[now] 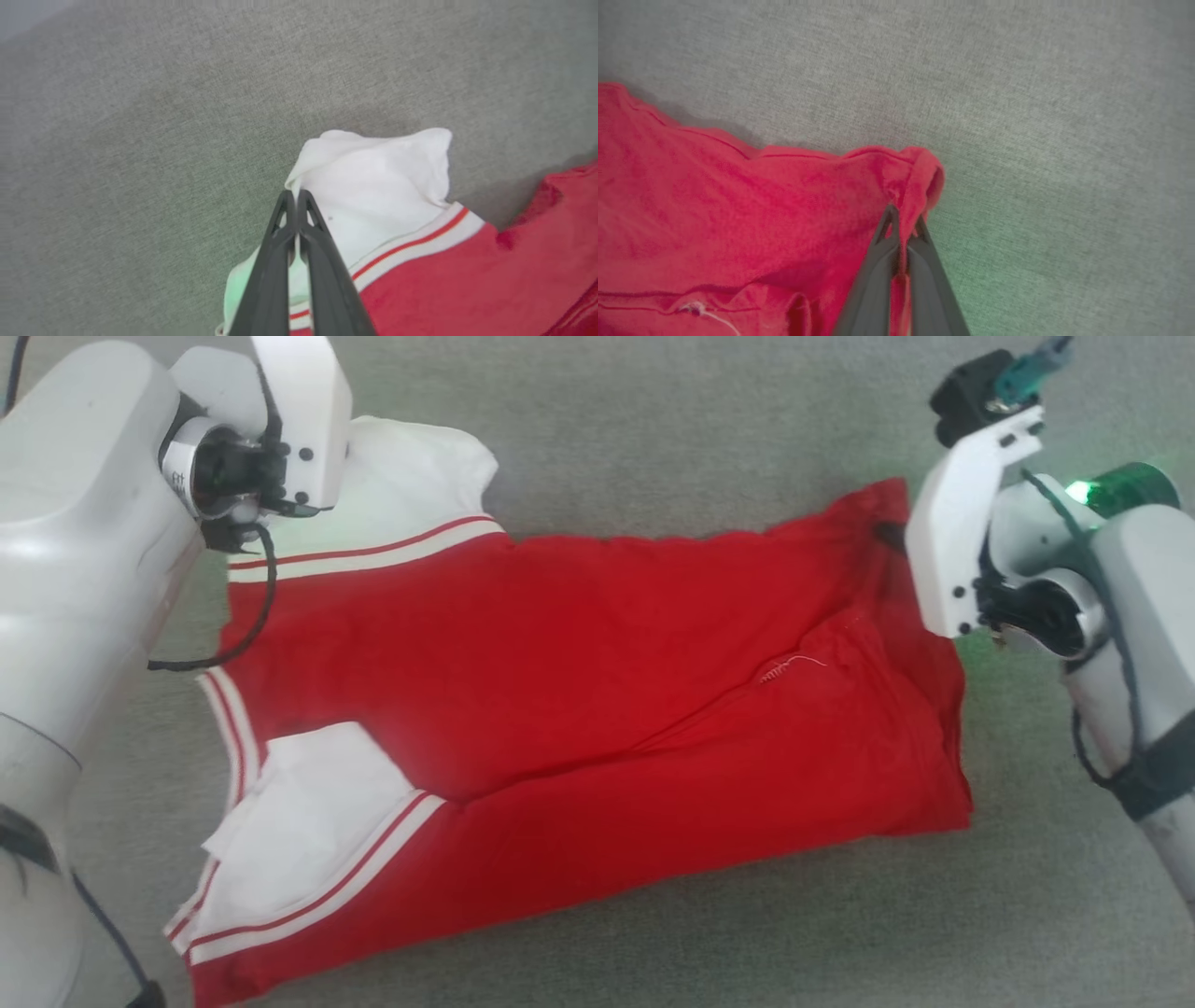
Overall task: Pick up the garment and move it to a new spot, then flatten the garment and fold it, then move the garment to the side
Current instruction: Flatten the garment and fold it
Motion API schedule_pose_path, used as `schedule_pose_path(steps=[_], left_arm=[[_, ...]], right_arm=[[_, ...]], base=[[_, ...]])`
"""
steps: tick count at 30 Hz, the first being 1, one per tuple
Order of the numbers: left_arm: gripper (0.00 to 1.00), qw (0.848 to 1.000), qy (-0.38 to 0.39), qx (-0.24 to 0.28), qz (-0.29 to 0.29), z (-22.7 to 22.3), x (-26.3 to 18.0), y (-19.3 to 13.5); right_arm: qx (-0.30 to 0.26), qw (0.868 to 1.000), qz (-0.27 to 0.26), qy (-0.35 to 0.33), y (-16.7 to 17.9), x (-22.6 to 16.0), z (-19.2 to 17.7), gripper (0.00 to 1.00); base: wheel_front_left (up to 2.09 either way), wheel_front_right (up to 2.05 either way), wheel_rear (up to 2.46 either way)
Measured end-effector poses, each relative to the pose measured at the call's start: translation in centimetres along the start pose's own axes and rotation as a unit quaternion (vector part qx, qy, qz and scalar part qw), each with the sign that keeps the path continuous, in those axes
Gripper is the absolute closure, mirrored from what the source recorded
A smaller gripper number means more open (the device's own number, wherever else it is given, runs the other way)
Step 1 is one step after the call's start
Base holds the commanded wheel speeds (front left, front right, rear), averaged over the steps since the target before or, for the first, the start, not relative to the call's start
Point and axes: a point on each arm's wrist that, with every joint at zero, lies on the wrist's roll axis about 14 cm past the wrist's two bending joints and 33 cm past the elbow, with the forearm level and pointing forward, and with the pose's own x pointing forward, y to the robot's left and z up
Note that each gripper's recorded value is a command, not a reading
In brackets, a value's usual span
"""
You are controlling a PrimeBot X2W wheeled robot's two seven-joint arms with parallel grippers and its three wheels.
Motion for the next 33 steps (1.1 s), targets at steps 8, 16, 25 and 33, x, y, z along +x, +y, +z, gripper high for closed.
schedule_pose_path(steps=[8,16,25,33], left_arm=[[1.0,1.0,-0.009,0.005,0.027,0.3,-5.0,1.1],[1.0,0.999,0.007,0.014,0.037,-2.5,-8.5,0.3],[1.0,0.999,0.036,0.019,0.03,-7.8,-11.3,-1.6],[1.0,0.996,0.085,-0.007,0.015,-13.4,-11.6,-3.3]], right_arm=[[-0.014,0.999,0.006,-0.044,0.2,-2.5,1.3,1.0],[-0.019,0.996,0.008,-0.082,0.5,-5.6,2.1,1.0],[-0.006,0.997,0.015,-0.078,1.6,-7.5,-0.2,1.0],[0.025,0.999,0.023,-0.023,2.5,-7.6,-4.9,1.0]], base=[[0.0,0.0,0.0],[0.0,0.0,0.0],[0.0,0.0,0.0],[0.0,0.0,0.0]])
